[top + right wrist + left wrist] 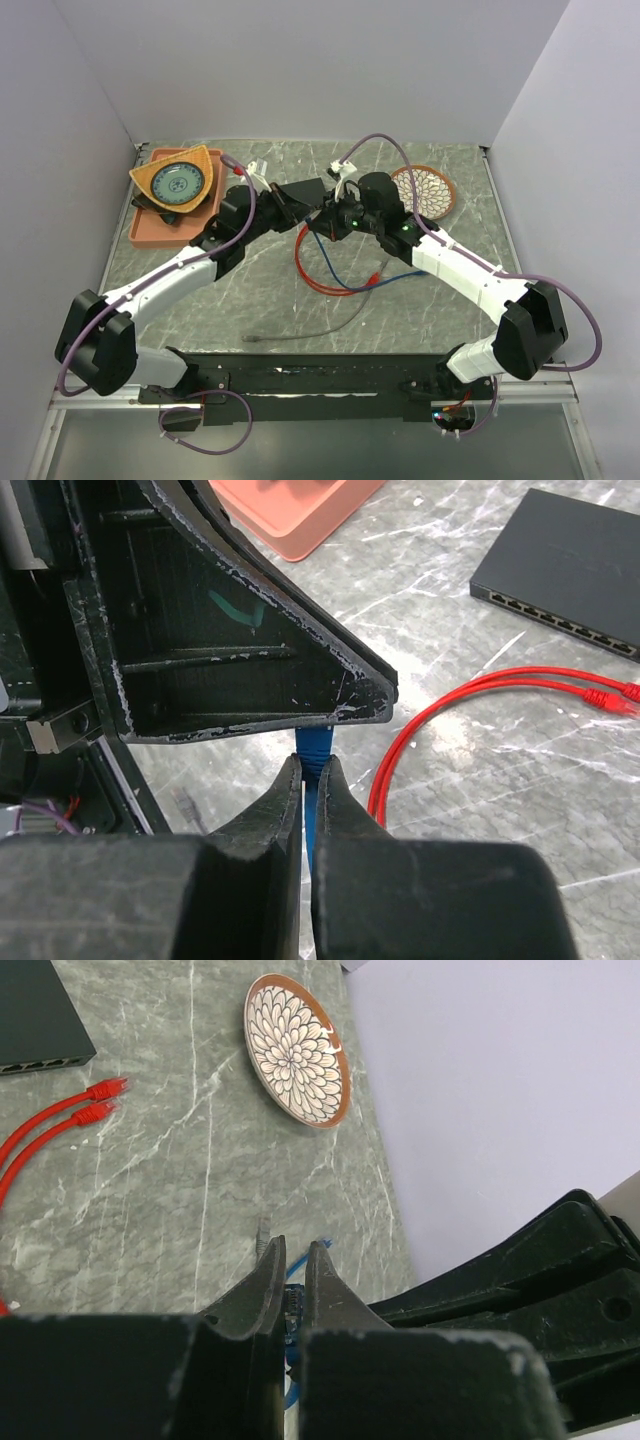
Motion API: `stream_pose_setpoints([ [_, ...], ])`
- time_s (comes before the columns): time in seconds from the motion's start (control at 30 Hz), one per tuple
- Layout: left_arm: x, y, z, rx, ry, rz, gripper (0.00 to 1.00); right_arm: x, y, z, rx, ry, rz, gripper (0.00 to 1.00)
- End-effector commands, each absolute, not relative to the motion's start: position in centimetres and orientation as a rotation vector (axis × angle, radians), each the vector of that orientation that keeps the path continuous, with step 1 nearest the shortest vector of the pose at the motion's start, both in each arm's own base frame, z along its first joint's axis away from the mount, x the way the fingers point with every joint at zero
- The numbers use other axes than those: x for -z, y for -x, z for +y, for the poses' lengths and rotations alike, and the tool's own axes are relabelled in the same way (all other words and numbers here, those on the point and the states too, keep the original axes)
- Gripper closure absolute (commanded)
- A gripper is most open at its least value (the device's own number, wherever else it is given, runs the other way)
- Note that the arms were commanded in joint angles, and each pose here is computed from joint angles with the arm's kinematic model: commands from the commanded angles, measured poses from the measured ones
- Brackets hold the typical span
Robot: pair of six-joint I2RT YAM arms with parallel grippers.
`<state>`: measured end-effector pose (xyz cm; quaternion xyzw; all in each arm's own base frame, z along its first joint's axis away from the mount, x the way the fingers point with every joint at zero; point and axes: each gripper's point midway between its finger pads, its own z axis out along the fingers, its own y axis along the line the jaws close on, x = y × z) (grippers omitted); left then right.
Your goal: Insert the plug into the switch port
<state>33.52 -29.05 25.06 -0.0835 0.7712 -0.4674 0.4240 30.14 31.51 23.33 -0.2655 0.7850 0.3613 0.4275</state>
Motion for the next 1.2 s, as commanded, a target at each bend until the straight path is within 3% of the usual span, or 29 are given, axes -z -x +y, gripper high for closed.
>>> stream_pose_setpoints([
  [0.0, -27.8, -33.9, -29.9, 1.206, 0.163, 1.868, 0.87, -25.3, -31.3, 31.6, -0.852, 0.623, 1.901, 1.0],
  [0.03, -27.7, -34.0, -29.9, 1.199, 0.162, 1.873, 0.81, -25.1, -31.3, 31.5, -0.844, 0.623, 1.903, 1.0],
  [0.1, -27.5, -34.2, -29.8, 1.172, 0.14, 1.875, 0.45, -24.6, -31.4, 31.2, -0.829, 0.612, 1.92, 1.0],
  [0.2, -27.1, -35.3, -28.8, 1.067, 0.157, 1.881, 0.19, -23.7, -31.2, 30.5, -0.803, 0.593, 1.933, 1.0],
  [0.23, -27.6, -35.7, -28.6, 1.039, 0.157, 1.87, 0.15, -23.6, -31.3, 30.2, -0.786, 0.58, 1.933, 1.0],
  [0.33, -27.2, -37.4, -27.9, 0.92, 0.14, 1.897, 0.1, -22.3, -30.8, 29.1, -0.755, 0.565, 1.953, 1.0],
  [0.63, -20.8, -45.0, -27.6, 0.646, 0.047, 2.047, 0.08, -18.3, -29.4, 25.5, -0.693, 0.482, 2.012, 1.0],
  [0.87, -15.7, -53.1, -27.0, 0.239, -0.071, 2.122, 0.01, -17.1, -28.5, 24.8, -0.7, 0.489, 2.028, 1.0],
  [1.17, -10.6, -59.7, -28.5, 0.132, -0.217, 2.125, 0.04, -16.6, -28.4, 24.4, -0.702, 0.485, 2.011, 1.0],
])
